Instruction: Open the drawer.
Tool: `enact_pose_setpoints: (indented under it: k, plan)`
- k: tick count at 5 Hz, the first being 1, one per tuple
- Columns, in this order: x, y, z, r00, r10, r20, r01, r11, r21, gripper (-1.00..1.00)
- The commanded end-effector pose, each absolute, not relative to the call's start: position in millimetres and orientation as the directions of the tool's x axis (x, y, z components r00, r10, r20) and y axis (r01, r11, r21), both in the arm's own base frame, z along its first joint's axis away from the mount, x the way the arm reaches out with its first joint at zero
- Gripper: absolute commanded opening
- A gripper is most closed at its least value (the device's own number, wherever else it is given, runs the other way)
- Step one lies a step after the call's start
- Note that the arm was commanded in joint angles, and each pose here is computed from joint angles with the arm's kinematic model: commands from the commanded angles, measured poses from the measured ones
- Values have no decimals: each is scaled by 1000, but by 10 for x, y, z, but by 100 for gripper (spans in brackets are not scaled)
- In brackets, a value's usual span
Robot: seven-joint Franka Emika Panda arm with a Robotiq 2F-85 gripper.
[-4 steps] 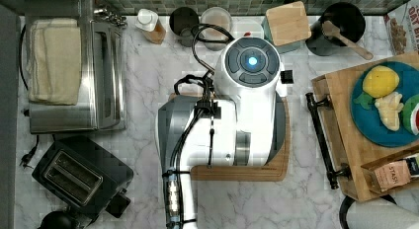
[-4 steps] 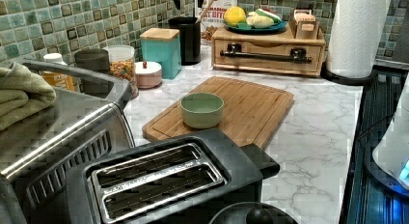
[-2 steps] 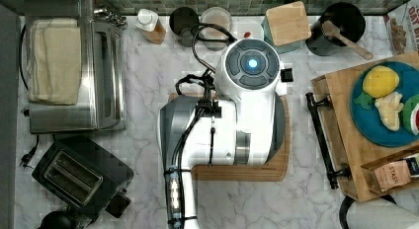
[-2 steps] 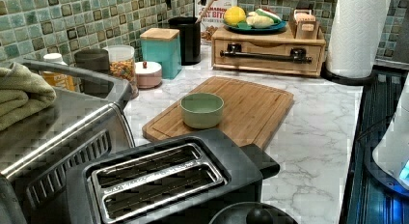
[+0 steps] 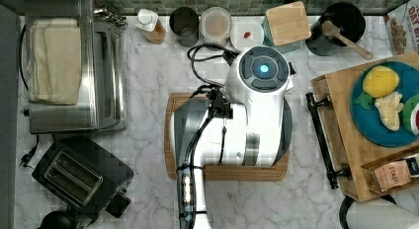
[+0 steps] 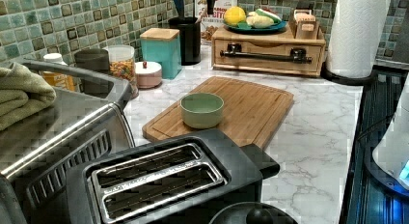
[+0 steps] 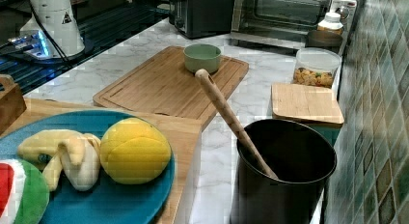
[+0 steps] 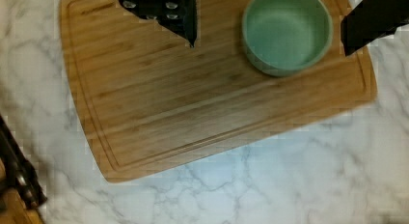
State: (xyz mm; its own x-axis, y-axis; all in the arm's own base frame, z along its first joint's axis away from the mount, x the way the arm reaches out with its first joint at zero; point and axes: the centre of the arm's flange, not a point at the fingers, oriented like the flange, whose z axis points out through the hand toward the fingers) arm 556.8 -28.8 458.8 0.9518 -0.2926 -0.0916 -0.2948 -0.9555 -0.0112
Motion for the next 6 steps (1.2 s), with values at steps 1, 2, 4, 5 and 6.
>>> enact_pose_setpoints:
  k: [1, 2, 4, 5, 6]
  plan:
    - [5095, -1110, 4448, 998, 59, -27, 60, -997, 51, 100]
    - [5001, -1396, 4349, 988, 156, -13, 157, -985, 67, 100]
    - [4813, -1910, 4130, 962, 271, 27, 266, -956, 122, 100]
    - [4768, -2068, 4017, 955, 297, 12, 292, -946, 143, 100]
    - [4701, -2091, 3861, 952, 303, 34, 293, -939, 180, 100]
